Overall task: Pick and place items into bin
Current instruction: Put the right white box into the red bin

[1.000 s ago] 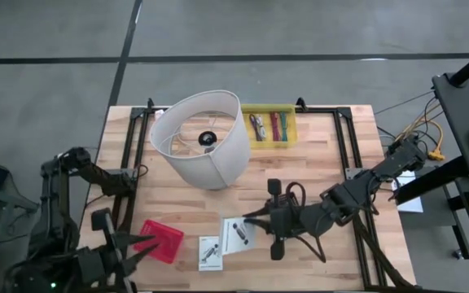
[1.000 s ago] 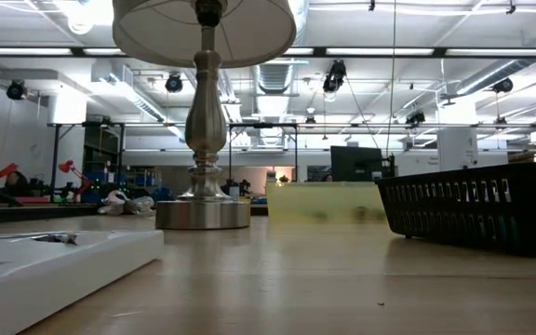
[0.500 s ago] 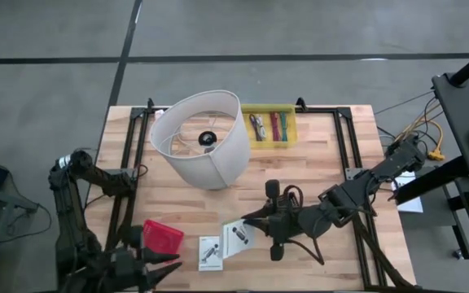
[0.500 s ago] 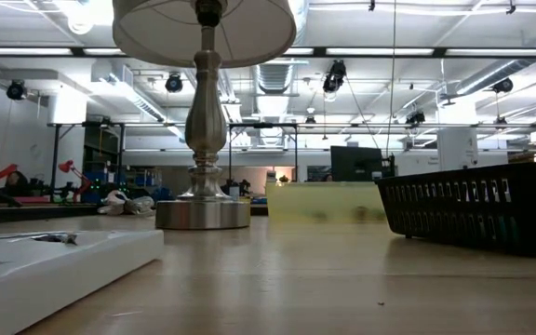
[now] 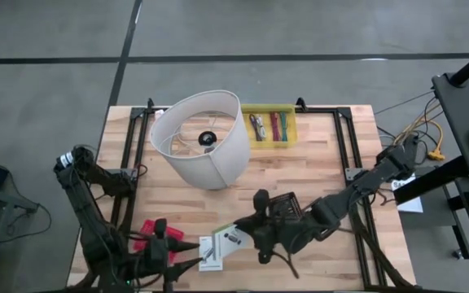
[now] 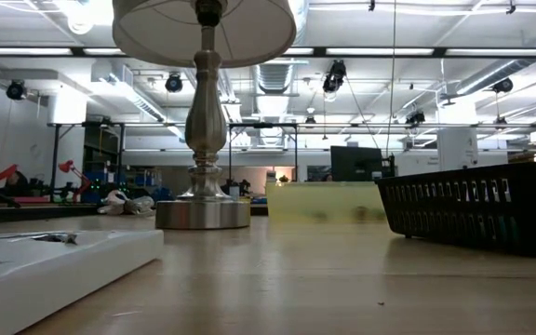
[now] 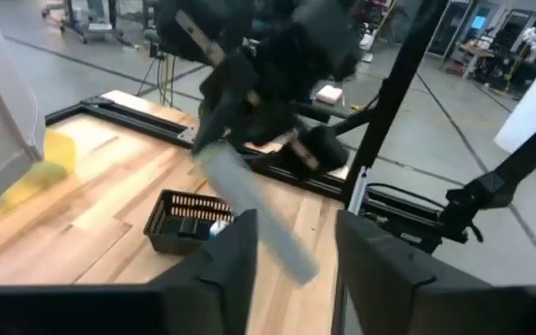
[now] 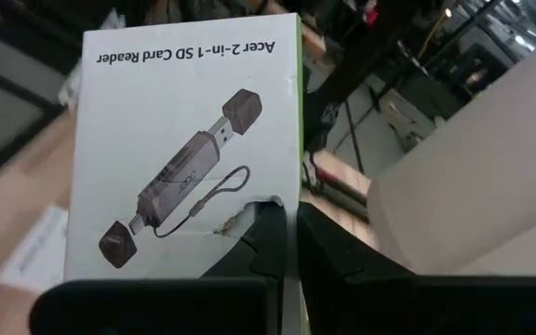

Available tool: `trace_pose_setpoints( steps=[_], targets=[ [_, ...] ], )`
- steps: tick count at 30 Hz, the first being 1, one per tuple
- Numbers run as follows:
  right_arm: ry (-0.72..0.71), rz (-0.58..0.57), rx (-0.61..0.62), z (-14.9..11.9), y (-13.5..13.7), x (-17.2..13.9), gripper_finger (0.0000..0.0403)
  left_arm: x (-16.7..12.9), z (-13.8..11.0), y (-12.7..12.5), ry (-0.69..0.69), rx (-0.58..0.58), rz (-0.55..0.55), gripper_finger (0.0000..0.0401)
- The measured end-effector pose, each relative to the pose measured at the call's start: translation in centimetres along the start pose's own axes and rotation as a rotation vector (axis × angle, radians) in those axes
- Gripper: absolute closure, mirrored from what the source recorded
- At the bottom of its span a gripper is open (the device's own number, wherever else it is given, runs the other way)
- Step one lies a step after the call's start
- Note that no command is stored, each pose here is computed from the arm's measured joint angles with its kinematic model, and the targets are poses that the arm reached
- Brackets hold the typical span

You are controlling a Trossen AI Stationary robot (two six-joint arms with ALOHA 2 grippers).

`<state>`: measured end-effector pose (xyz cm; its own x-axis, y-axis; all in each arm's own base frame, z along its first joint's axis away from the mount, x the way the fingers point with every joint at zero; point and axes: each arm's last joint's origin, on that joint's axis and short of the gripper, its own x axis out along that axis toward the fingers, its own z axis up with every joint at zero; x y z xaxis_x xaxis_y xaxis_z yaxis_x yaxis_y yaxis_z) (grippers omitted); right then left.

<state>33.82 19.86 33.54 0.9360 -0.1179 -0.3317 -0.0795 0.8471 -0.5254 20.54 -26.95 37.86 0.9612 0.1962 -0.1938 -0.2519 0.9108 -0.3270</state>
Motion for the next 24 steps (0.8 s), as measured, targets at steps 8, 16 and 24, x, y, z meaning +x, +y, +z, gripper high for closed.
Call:
trace_pose_setpoints(
  steps=[8,16,24],
  targets=[
    [0.075,-0.141,-0.056,-0.7,0.8,0.8,0.0394,1.2,0.1,0.7,0.041,-0.043,0.018,0.0212],
    [0.099,-0.184,-0.093,-0.9,0.7,0.8,0.0394,2.5,-0.4,2.3,0.071,-0.16,0.116,0.0212],
    [0.101,-0.183,-0.118,-0.9,0.7,0.8,0.0394,4.3,-0.9,3.5,0.086,-0.189,0.166,0.0212]
  ],
)
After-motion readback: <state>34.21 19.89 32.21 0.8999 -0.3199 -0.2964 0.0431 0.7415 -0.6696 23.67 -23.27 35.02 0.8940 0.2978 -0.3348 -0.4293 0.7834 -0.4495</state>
